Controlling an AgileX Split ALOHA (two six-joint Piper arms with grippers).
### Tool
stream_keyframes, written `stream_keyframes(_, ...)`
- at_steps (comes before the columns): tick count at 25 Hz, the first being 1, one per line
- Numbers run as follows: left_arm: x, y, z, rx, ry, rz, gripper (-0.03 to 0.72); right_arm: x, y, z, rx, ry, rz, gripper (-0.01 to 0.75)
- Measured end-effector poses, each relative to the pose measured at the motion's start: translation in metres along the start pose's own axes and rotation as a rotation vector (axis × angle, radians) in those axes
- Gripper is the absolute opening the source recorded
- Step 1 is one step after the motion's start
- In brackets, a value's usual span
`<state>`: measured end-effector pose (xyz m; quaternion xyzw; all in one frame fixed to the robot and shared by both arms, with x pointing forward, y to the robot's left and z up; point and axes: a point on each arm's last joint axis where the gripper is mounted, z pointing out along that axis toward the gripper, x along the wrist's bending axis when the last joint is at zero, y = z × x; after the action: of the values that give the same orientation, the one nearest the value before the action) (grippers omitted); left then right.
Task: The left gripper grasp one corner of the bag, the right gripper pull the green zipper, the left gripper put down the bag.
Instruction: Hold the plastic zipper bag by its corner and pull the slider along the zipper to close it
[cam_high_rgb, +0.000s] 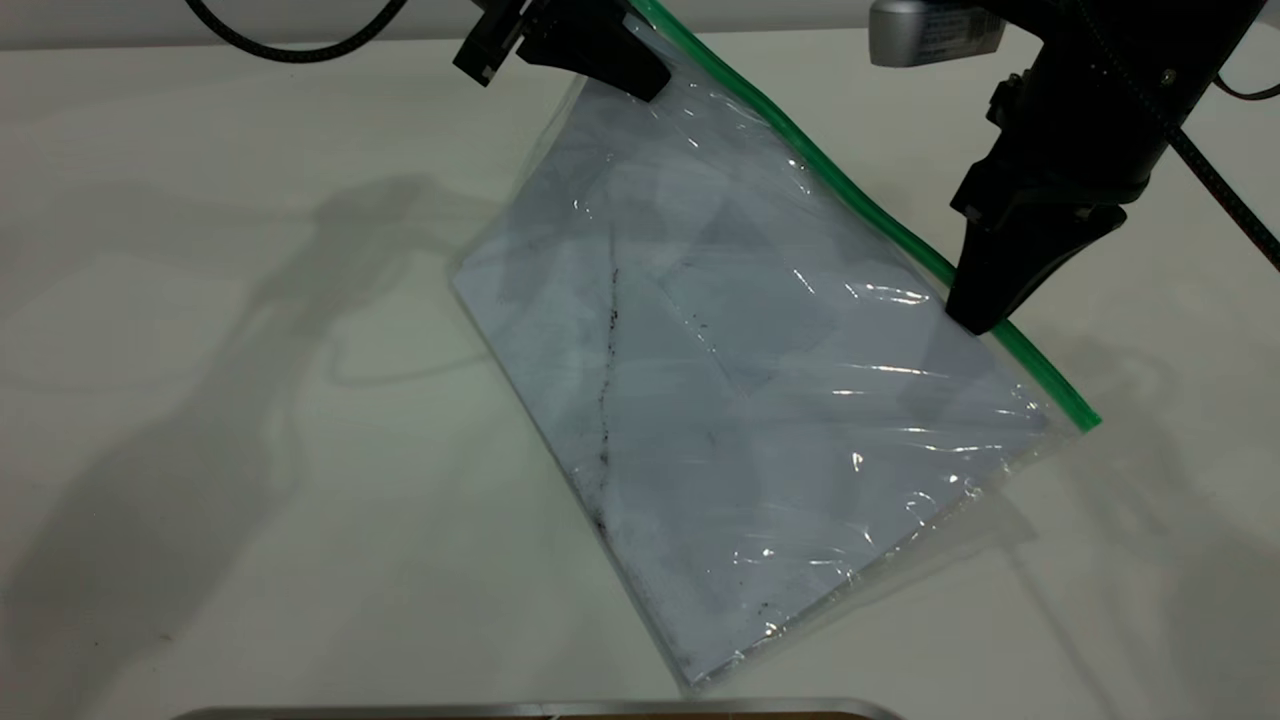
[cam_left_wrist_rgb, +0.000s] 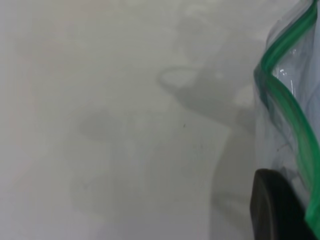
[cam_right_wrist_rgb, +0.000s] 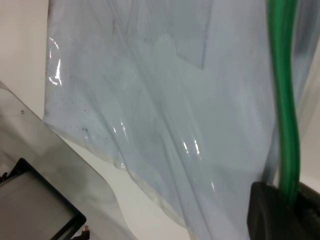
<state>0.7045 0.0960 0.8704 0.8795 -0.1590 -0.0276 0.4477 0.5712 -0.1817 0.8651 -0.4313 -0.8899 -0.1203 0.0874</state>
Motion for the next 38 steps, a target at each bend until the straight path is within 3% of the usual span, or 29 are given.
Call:
stream_keyframes(14, -0.001, -0.003, 0.0, 0.033, -0.013, 0.009, 0.051, -0.001, -0.002, 0.0, 0.021, -0.013, 0.074, 0.059)
stream_keyframes(38, -0.001, -0.006, -0.002, 0.046, -0.014, 0.011, 0.051, 0.001, -0.014, -0.001, 0.155, -0.005, 0.137, 0.079)
